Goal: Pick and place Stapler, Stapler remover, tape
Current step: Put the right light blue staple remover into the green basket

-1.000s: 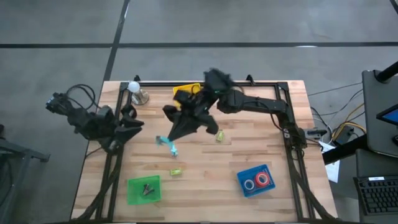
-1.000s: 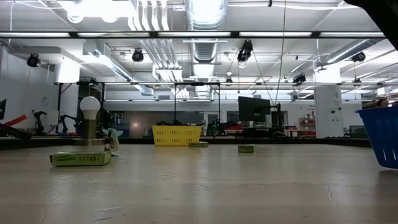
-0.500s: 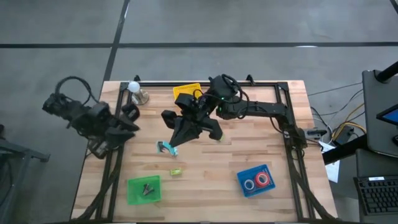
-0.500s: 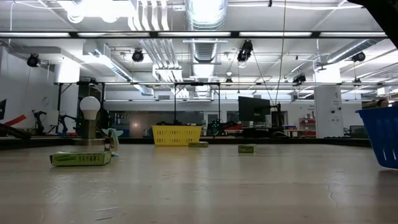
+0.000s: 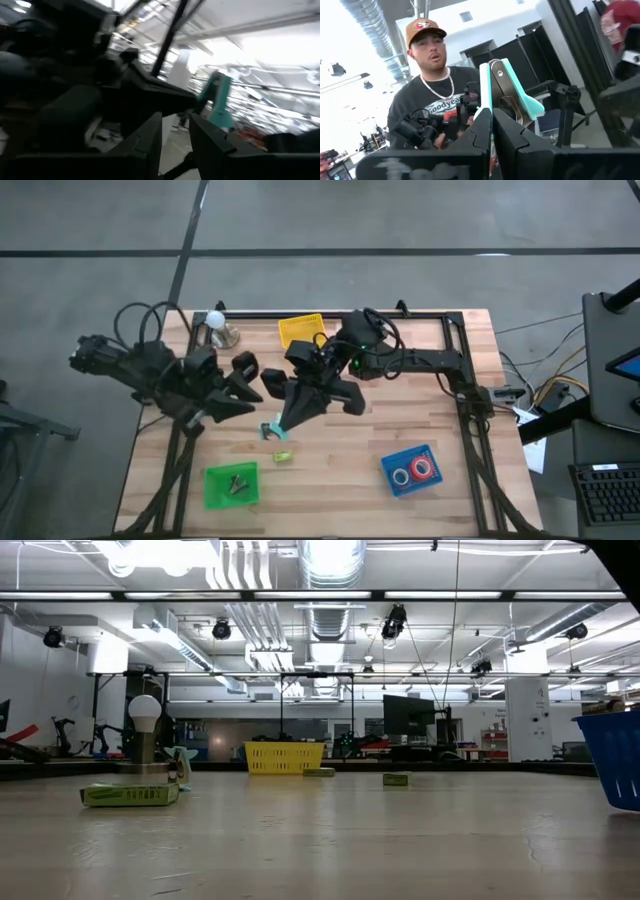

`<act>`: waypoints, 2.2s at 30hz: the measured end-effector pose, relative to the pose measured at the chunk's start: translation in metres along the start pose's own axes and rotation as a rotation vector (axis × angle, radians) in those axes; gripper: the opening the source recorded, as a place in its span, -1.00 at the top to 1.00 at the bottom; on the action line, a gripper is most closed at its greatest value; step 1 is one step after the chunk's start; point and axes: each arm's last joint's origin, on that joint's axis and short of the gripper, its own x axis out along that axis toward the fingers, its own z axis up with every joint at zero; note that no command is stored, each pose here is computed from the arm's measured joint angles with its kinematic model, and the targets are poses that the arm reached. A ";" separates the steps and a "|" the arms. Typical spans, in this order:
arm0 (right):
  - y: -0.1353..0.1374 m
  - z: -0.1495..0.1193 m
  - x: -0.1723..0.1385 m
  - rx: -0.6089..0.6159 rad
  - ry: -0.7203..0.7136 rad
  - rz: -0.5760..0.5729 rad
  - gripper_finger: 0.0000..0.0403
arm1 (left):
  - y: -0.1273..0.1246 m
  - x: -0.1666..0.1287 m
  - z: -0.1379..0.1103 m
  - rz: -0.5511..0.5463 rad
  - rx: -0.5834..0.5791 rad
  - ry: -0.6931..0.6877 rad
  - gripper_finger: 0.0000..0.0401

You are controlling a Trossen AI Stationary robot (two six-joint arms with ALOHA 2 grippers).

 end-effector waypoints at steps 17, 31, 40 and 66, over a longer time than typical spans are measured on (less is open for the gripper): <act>0.001 -0.001 0.001 0.028 0.008 0.007 0.96 | -0.002 0.008 -0.001 -0.080 0.002 0.035 0.50; 0.000 0.002 -0.002 0.027 -0.007 -0.008 0.96 | -0.010 -0.001 0.006 -0.127 0.018 0.026 0.50; 0.000 0.003 -0.003 0.091 -0.009 -0.014 0.96 | -0.017 -0.015 0.016 -0.064 0.157 0.069 0.50; -0.012 -0.001 -0.008 0.122 -0.001 -0.095 0.96 | -0.015 0.004 0.004 0.092 0.133 0.286 0.50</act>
